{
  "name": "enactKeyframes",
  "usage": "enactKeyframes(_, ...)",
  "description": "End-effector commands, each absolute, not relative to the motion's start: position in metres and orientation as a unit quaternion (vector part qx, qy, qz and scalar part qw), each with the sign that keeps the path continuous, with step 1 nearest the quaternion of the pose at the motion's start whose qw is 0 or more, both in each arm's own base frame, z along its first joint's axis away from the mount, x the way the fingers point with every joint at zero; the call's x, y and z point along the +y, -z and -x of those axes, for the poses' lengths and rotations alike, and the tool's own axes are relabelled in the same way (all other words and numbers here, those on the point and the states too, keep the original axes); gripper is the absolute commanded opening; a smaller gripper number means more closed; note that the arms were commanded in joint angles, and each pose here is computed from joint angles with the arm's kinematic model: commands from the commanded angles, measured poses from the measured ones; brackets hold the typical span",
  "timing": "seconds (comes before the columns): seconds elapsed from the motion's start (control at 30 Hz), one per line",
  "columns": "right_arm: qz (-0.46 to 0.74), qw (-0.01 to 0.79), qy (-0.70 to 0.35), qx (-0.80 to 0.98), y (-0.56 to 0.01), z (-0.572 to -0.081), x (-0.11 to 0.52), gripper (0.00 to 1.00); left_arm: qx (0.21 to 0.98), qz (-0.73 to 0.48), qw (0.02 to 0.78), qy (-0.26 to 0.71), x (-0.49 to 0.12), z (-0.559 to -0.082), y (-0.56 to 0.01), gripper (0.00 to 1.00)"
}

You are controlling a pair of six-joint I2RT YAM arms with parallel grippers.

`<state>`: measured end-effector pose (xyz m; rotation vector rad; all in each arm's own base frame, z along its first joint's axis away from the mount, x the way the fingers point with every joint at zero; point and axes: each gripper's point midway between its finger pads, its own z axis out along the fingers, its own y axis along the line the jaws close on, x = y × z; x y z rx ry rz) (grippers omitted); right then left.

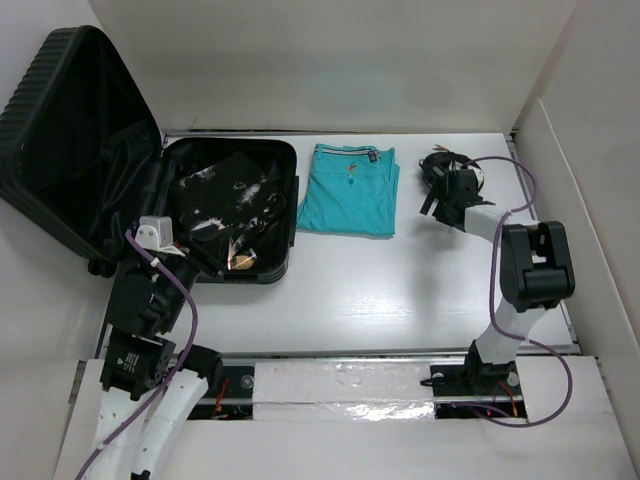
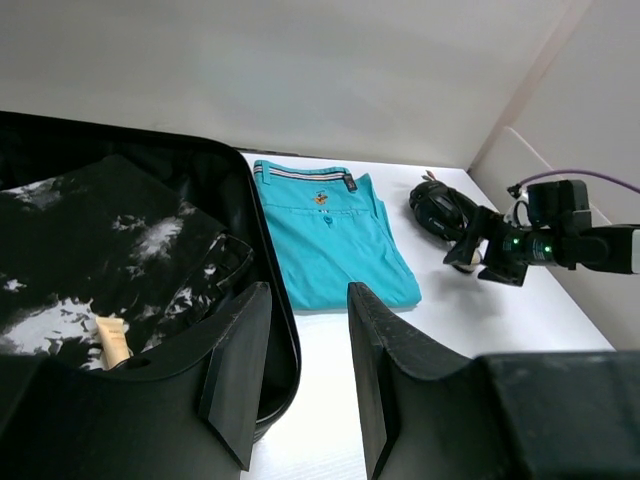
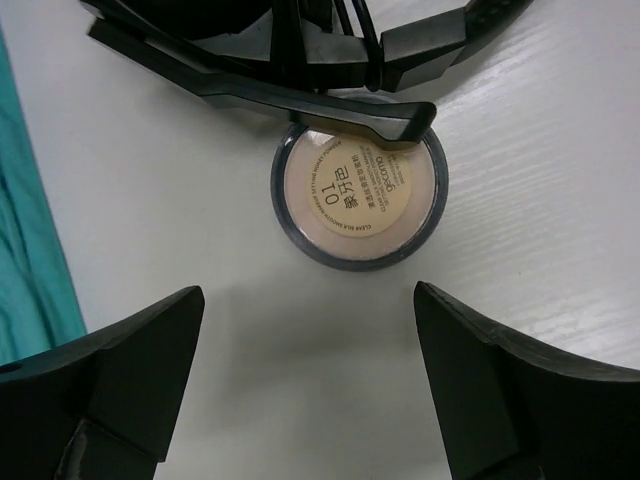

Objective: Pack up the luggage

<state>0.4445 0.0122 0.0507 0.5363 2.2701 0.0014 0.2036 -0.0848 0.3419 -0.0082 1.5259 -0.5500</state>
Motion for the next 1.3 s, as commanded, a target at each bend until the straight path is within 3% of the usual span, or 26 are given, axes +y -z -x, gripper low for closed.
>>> enactKeyframes(0.0,-0.225,0.401,-0.008,0.888,-0.064,-0.459,0.012,0.93,0.66,-0.003,0.708,0.253,-0.085,-0.202,-0.358,0.33)
enactKeyframes(0.6,-0.263,0.344,-0.036,0.901,-0.039,-0.487,-0.016,0.92,0.65,-0.001,0.716,0.254,-0.083,-0.196,-0.364,0.33)
enactKeyframes(0.73,-0.259,0.34,-0.03,0.904,-0.04,-0.491,-0.018,0.83,0.645,-0.003,0.72,0.256,-0.083,-0.193,-0.367,0.33)
enactKeyframes(0.77,-0.26,0.341,-0.03,0.903,-0.042,-0.491,-0.018,0.75,0.646,-0.003,0.719,0.256,-0.083,-0.193,-0.366,0.33)
enactKeyframes(0.9,-0.247,0.344,-0.018,0.906,-0.046,-0.482,-0.013,0.62,0.643,-0.003,0.721,0.257,-0.082,-0.191,-0.367,0.33)
enactKeyframes(1.27,-0.159,0.379,-0.036,0.911,-0.067,-0.421,0.05,0.52,0.645,-0.006,0.719,0.259,-0.084,-0.193,-0.366,0.33)
